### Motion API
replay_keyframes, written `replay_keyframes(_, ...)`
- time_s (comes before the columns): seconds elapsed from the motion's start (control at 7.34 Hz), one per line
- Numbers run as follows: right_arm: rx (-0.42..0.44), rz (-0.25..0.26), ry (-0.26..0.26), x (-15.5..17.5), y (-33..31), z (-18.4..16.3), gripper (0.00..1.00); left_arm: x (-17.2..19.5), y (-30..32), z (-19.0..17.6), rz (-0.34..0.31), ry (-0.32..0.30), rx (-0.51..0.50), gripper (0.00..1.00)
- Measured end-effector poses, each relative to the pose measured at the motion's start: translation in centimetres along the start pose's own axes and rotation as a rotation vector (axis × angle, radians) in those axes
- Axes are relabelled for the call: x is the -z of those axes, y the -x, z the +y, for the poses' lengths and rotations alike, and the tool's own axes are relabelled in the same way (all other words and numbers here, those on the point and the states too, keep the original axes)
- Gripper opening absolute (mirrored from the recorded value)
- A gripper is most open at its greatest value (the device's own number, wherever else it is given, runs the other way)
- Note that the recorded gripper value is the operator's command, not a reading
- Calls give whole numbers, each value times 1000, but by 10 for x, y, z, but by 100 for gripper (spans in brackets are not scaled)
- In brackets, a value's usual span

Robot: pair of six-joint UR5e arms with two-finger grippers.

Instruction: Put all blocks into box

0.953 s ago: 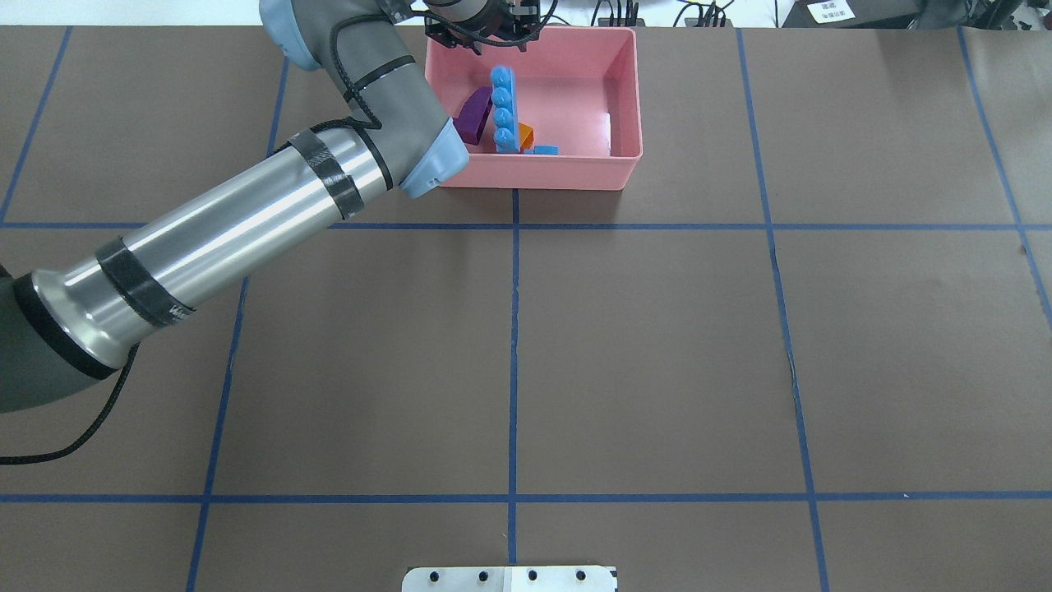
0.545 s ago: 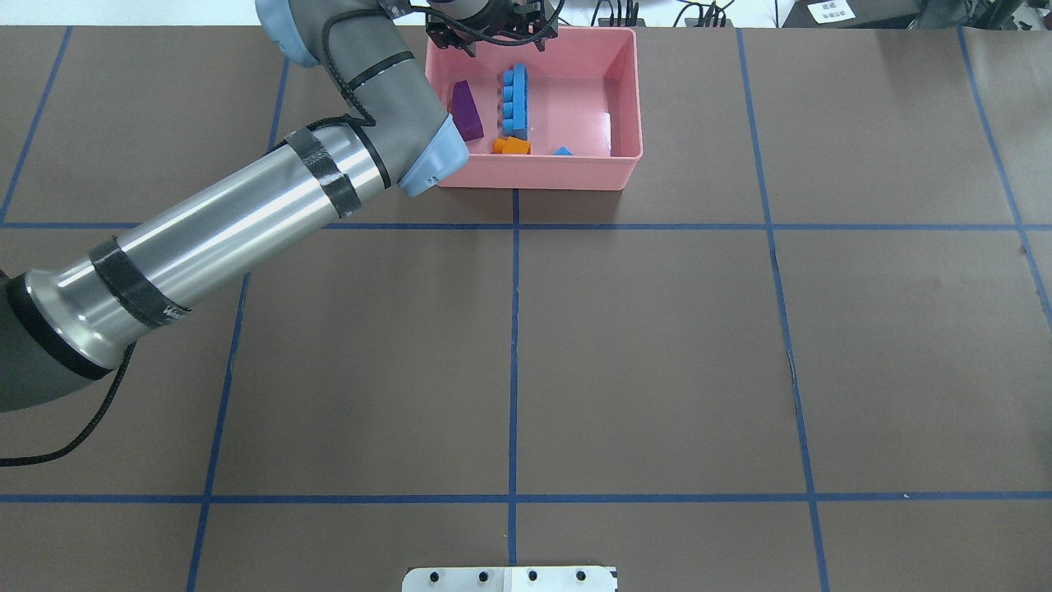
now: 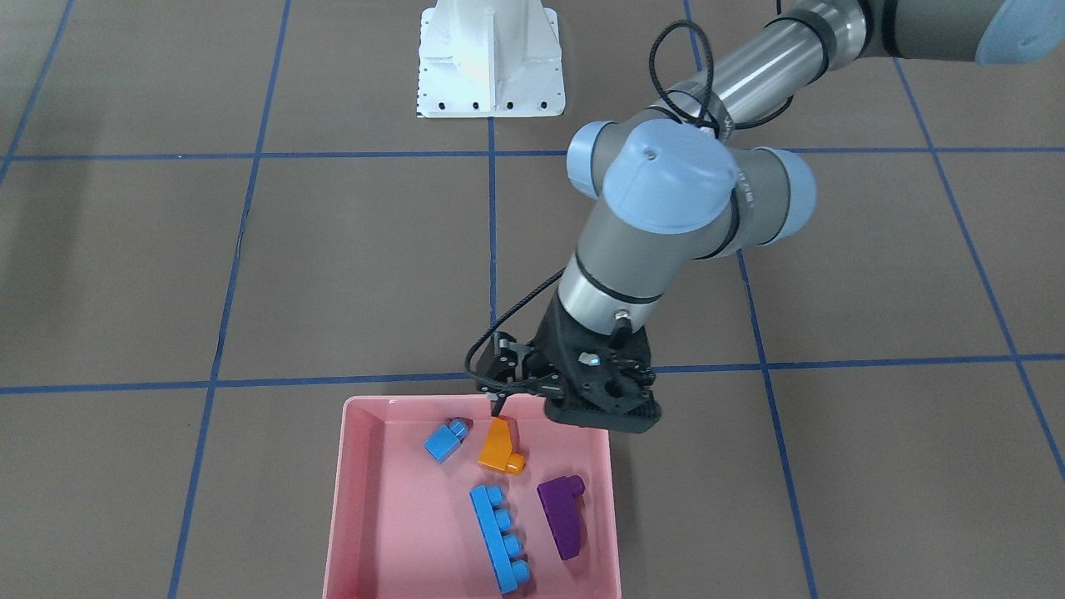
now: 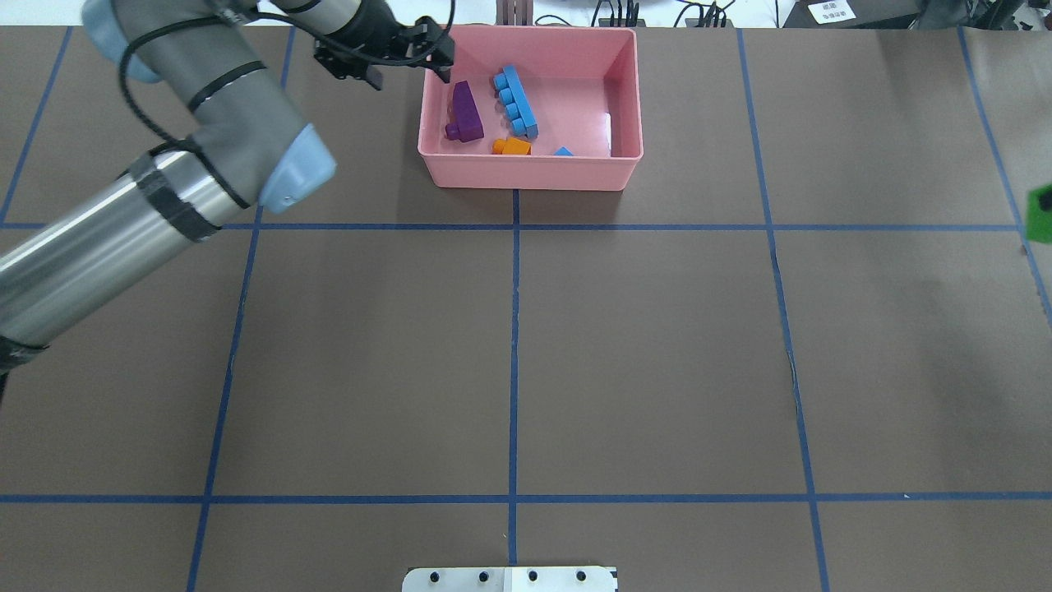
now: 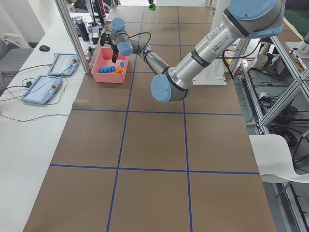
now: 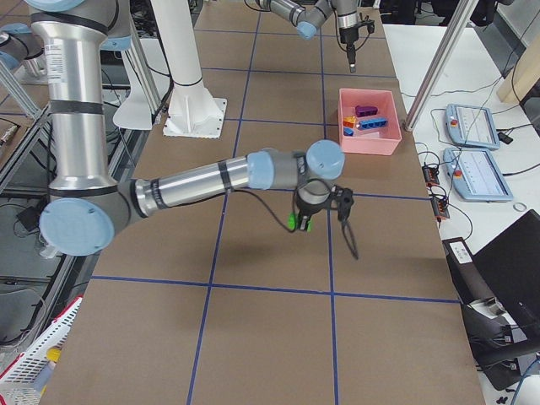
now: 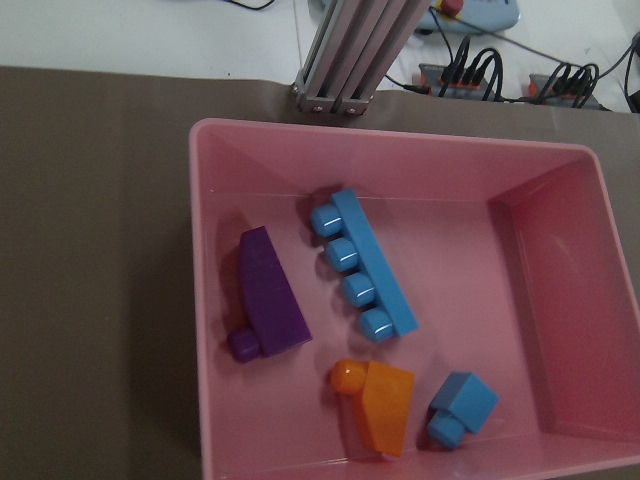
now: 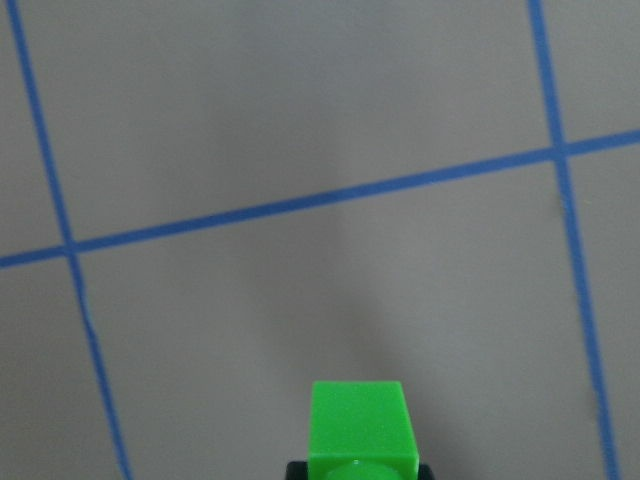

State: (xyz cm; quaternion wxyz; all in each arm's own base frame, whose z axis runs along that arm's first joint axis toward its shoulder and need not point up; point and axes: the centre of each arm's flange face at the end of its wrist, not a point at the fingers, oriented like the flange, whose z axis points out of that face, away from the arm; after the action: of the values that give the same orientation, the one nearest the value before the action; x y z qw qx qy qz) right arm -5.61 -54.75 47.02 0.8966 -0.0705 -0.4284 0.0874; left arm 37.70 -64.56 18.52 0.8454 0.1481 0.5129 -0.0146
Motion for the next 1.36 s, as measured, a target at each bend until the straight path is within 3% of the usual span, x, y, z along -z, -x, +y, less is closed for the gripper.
replay_keyframes(0.27,-55,-29,34,-13,181,-58,0,28,95,28,-23,26,-43,100)
replay_keyframes(0.54,-105,-53,42,-34,330,-89,0,46,186,43,-89,43,-119,100)
replay_keyframes(0.95,-138,-70,-104,-91,444,-89,0,103,307,40,-249,144,-304,100)
replay_keyframes(1.09,-127,-65,-142,-104,474,-85,99,119,338,43,-279,177,-342,100)
replay_keyframes(1.36,-98,-57,-177,-131,502,-74,100,131,385,61,-290,226,-332,100)
